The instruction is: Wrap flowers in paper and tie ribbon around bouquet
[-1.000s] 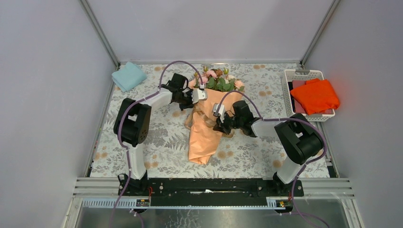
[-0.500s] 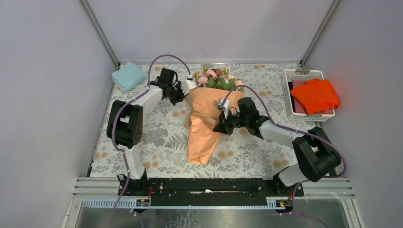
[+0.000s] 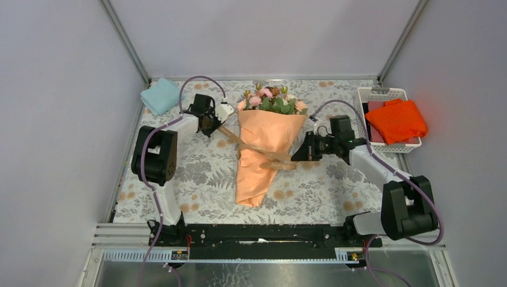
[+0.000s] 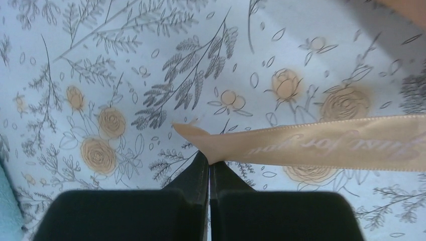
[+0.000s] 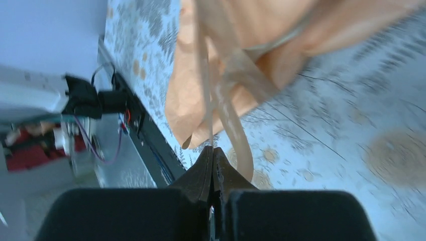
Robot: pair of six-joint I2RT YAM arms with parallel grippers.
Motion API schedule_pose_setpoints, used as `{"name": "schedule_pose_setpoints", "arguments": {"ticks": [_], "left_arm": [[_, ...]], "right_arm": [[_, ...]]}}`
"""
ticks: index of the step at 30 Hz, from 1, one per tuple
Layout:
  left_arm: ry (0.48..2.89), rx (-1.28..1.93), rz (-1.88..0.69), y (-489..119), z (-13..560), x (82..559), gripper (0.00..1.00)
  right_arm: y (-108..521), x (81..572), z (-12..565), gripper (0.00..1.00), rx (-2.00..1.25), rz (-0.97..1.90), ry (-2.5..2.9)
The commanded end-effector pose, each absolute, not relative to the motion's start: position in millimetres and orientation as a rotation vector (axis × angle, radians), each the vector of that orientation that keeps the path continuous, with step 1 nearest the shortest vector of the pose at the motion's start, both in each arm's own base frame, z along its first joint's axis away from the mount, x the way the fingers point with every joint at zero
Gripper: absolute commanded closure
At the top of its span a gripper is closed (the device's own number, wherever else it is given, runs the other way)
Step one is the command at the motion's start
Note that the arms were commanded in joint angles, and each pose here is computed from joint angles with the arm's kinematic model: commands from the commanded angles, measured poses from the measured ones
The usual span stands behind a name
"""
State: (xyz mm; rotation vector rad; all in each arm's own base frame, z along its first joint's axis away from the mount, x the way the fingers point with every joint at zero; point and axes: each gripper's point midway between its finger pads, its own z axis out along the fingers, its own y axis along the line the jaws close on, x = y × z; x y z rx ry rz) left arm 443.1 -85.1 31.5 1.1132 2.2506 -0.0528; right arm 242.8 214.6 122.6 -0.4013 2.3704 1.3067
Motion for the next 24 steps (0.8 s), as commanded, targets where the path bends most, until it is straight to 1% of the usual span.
{"name": "schedule_pose_setpoints", "arguments": {"ticks": [1, 4, 5, 7, 9, 13, 14, 18, 24], "left_arm": [[2.220, 1.016, 0.093, -62.2, 45.2, 456.3, 1.00], [2.227, 0.997, 0.131, -53.2, 47.0, 452.0, 1.00], [2.231, 0.991, 0.136, -50.6, 47.4, 450.2, 1.00], [2.242, 0.976, 0.156, -44.4, 48.4, 445.9, 1.00], [2.271, 0.950, 0.190, -34.2, 49.0, 440.7, 1.00], [2.342, 0.880, 0.282, -3.1, 49.0, 422.9, 1.00], [2.364, 0.869, 0.290, 3.6, 46.1, 413.7, 1.00], [2.419, 0.818, 0.295, 23.0, 40.6, 385.6, 1.00], [2.511, 0.767, 0.295, 49.9, 25.5, 348.9, 1.00]], "right_arm": [[173.6, 258.6, 127.2, 1.00, -0.022, 1.187, 2.466], [124.4, 284.9, 102.7, 1.00, 0.166, 0.796, 2.491], [113.7, 292.5, 100.0, 1.00, 0.187, 0.706, 2.467], [101.0, 305.0, 98.8, 1.00, 0.226, 0.613, 2.411], [89.7, 313.5, 95.0, 1.00, 0.273, 0.544, 2.393], [65.2, 323.6, 76.2, 1.00, 0.418, 0.527, 2.375], [50.9, 325.1, 68.7, 1.00, 0.480, 0.504, 2.371], [17.8, 326.3, 46.3, 1.00, 0.635, 0.433, 2.346], [-14.7, 332.3, 35.2, 1.00, 0.726, 0.376, 2.311]]}}
